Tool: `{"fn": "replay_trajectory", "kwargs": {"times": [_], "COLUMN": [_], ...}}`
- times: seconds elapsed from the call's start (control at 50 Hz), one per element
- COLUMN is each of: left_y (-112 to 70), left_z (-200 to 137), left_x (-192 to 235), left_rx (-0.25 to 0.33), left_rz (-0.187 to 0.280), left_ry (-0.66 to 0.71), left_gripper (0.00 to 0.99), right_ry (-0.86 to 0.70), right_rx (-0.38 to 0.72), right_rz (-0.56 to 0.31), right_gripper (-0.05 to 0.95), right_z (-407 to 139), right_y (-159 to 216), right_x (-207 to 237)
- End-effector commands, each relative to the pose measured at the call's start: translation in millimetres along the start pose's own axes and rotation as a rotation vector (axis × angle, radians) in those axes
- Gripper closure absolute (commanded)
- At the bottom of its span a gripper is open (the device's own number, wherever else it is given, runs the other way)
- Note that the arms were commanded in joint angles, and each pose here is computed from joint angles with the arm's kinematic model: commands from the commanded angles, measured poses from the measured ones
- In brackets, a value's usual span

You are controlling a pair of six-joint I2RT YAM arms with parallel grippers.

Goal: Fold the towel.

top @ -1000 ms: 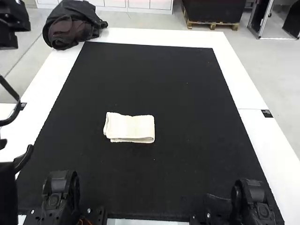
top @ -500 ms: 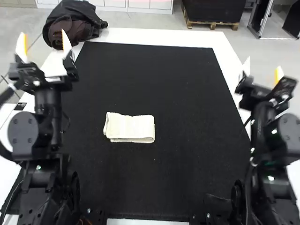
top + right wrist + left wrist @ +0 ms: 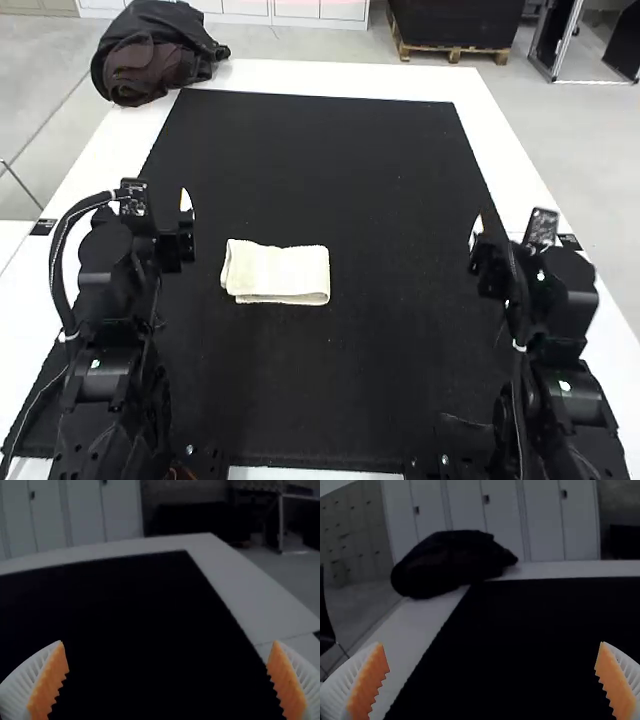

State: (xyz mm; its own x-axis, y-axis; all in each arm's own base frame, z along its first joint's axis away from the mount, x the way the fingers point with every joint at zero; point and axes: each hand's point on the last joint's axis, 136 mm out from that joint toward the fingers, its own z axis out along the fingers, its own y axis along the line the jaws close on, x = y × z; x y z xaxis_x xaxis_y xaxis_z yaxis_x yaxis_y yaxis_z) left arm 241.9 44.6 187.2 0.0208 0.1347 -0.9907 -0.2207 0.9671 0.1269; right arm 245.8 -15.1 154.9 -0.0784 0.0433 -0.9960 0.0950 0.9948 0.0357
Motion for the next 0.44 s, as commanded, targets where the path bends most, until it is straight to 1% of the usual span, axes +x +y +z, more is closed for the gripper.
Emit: {"fn": "replay_trajectory", "kwargs": {"times": [0.0,0.42], "left_y": [-5.0,-5.4], "left_z": [-0.2,-0.2], "left_x": [4.1,4.8], "left_rx": [0.028,0.030], "left_rz": [0.021,0.019], "left_ry": [0.009,0.012], "left_gripper": [0.028,0.028], "right_ry": [-0.006,-0.005], "right_rx": [-0.054,-0.057], "right_rz": [-0.025,-0.025], "right_gripper": [-0.02,-0.02], "right_z": [-0.6,-0.6], "right_y": [10.0,10.5], "right_x": [0.1,0.5]}}
